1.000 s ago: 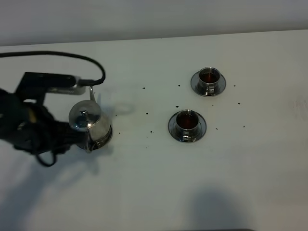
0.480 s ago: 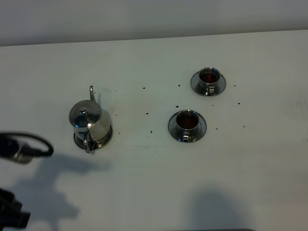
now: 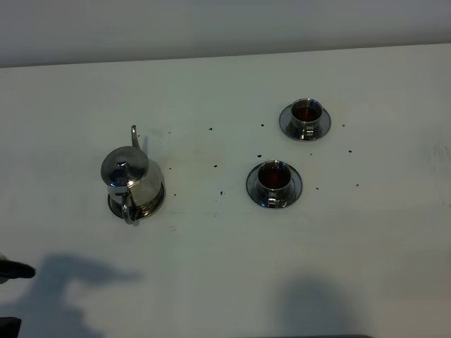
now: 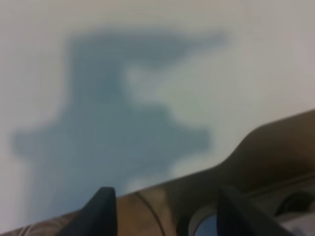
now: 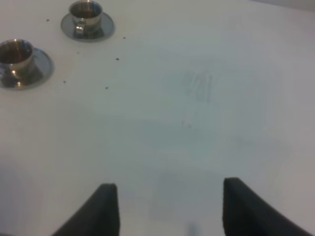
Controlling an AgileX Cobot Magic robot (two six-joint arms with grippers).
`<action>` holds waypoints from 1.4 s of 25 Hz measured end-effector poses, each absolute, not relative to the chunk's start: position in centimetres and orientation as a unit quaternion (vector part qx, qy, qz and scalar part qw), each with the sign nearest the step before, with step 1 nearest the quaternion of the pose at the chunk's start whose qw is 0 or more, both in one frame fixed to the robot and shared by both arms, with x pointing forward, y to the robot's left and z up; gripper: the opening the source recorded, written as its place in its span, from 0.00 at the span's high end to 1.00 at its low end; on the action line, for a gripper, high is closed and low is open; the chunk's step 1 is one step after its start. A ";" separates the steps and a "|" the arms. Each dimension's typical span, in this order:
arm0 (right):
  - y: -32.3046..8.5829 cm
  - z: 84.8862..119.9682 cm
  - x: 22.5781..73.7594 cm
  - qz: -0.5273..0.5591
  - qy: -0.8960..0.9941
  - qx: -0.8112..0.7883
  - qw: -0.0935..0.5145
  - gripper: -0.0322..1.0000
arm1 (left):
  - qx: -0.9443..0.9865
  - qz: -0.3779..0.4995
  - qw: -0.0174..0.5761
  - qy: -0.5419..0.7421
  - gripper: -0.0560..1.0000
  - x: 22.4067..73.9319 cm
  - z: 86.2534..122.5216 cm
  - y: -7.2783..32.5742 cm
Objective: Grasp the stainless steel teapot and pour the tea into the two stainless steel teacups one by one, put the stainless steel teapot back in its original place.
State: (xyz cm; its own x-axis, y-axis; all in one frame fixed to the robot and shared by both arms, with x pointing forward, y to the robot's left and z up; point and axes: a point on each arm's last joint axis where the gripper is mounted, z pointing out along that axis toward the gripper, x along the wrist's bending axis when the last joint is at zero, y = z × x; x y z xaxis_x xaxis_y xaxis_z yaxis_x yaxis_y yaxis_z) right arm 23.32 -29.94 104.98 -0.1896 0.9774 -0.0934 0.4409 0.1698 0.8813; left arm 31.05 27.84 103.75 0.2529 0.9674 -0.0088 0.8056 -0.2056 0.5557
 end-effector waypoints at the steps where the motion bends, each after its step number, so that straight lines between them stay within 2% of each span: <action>1: -29.9 105.0 23.3 0.373 0.675 0.525 0.360 0.53 | 0.751 0.180 0.239 0.588 0.49 30.8 103.9 28.0; 10: -29.9 105.0 23.3 0.373 0.675 0.525 0.360 0.53 | 0.656 0.247 0.290 0.651 0.49 28.4 104.9 29.8; 21: -29.9 105.0 23.3 0.373 0.675 0.525 0.360 0.53 | 0.595 0.354 0.377 0.615 0.49 23.7 105.5 29.7; 35: -29.9 105.0 23.3 0.373 0.675 0.525 0.360 0.53 | 0.592 0.361 0.382 0.611 0.49 23.3 105.4 29.7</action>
State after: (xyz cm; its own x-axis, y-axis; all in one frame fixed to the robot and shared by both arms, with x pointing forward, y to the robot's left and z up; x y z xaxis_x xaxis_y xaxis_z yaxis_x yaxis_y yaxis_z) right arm 23.32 -29.94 104.98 -0.1896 0.9774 -0.0934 0.4409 0.1698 0.8813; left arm 23.33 29.74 105.44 -0.0067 0.9992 -0.0405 0.4476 0.0392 0.8934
